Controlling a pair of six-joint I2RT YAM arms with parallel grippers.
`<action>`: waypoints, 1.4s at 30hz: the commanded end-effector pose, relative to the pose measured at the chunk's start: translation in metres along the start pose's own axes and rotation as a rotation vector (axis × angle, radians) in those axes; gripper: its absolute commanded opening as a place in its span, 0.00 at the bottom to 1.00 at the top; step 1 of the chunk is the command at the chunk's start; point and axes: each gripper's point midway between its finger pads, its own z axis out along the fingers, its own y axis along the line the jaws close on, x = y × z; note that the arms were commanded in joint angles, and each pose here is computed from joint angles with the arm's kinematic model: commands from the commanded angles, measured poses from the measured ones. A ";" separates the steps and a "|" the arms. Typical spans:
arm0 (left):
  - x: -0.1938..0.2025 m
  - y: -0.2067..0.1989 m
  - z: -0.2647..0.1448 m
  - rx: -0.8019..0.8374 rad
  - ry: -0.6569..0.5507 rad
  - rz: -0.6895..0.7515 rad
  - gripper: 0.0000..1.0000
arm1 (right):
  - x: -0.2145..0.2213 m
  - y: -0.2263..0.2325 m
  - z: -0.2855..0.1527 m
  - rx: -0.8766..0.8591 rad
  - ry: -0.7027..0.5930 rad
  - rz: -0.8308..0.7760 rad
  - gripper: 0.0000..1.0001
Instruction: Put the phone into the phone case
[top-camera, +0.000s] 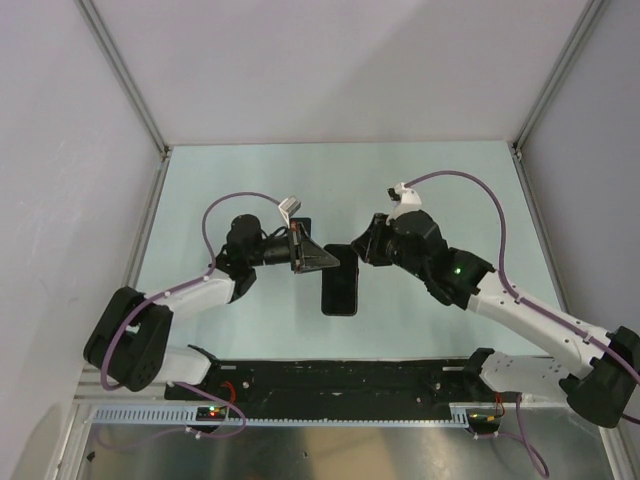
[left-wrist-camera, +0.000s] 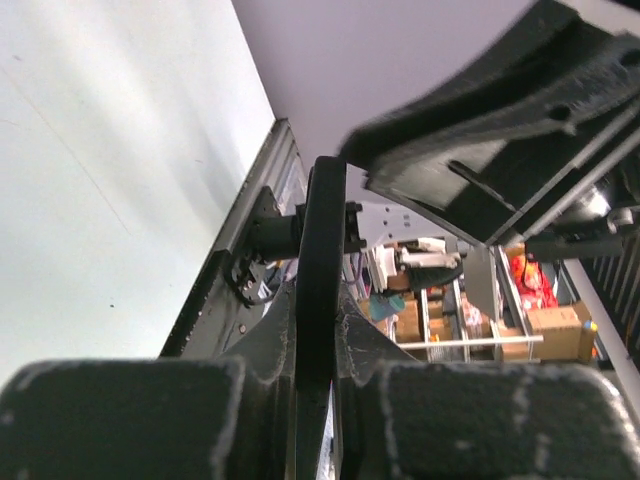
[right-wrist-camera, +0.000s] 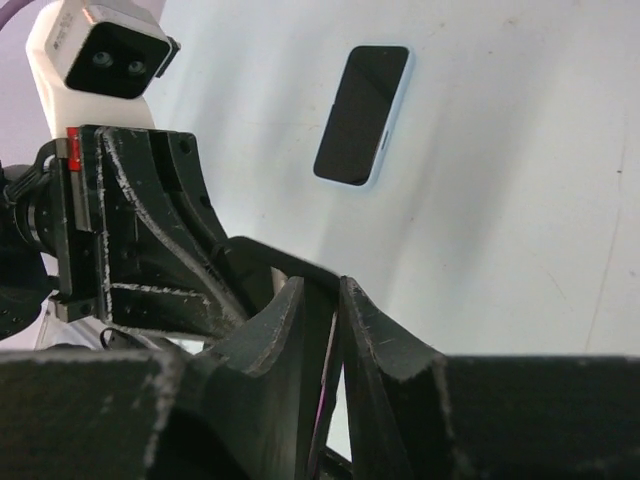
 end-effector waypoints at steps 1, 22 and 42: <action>-0.021 0.002 0.004 -0.027 -0.090 0.026 0.00 | -0.029 0.005 -0.012 0.065 -0.091 -0.033 0.20; -0.073 0.024 0.028 -0.090 -0.188 0.033 0.00 | 0.039 -0.012 -0.009 0.036 0.088 -0.094 0.99; -0.078 0.031 0.043 -0.102 -0.176 0.004 0.00 | 0.054 -0.020 0.033 0.221 0.089 -0.207 0.99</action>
